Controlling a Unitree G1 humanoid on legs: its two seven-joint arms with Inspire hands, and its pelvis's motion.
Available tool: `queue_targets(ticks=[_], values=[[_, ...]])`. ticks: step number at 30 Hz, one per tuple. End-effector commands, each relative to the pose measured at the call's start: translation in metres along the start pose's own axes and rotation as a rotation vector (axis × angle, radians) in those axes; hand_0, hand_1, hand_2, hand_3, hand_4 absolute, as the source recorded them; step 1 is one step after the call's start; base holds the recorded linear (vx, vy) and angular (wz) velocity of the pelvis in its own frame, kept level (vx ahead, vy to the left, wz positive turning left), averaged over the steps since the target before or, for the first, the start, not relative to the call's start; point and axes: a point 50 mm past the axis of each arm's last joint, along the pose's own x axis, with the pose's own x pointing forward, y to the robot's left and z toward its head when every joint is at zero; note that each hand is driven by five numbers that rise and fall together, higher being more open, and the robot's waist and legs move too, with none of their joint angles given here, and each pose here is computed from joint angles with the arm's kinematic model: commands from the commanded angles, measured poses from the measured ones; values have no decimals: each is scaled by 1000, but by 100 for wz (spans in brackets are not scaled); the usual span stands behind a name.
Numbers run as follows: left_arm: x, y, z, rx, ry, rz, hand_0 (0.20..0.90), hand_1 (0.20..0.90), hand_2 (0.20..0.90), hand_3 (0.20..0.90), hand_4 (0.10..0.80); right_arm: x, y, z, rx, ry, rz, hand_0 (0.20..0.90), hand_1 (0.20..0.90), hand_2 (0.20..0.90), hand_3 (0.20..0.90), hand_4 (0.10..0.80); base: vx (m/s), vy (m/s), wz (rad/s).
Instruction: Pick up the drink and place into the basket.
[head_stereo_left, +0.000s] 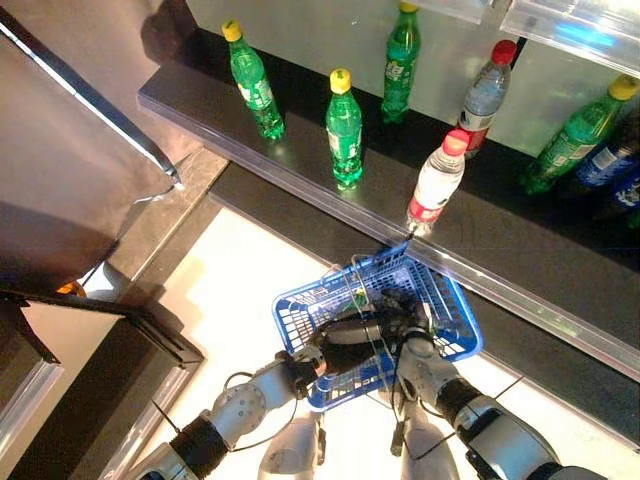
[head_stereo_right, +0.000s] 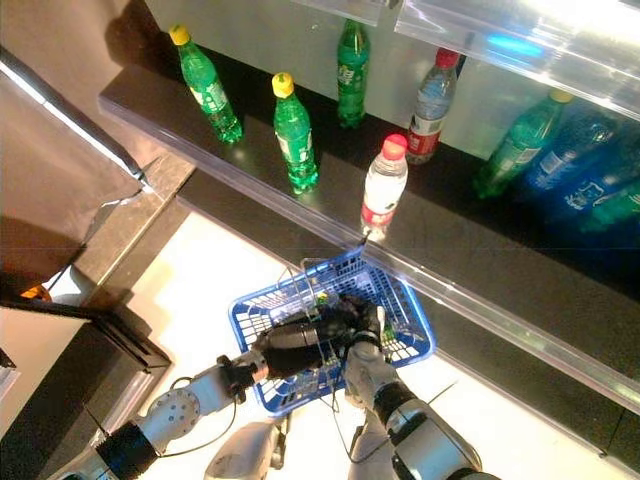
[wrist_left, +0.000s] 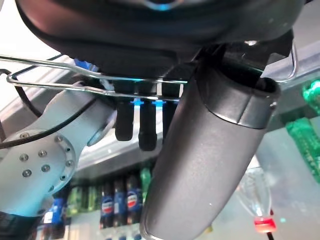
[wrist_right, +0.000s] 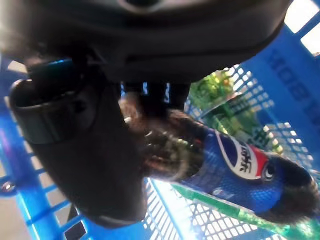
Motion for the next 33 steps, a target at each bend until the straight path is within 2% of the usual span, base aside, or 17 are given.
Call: queue_targets(ticks=[1,14,26,33], values=[[14,-159,31,-14,-125,-814,300,300,300,200,100,-6,42,52,94,-173,121,900,900,900,900,800,0,0,0],[-1,-131,29,-65,-219,-677,300,300,300,200,100,-36,42,44,155,-281,256,900,900,900,900,800,11,-6,0],[-21,-66,18,-109,-330,-302,300,300,300,200,100,-66,9,35,190,-404,309,900,900,900,900,800,41,-18,6],[-46,-6,22,14,-452,103,300,300,300,200,100,-82,-17,45,187,-526,352,900,900,900,900,800,-6,-29,1]])
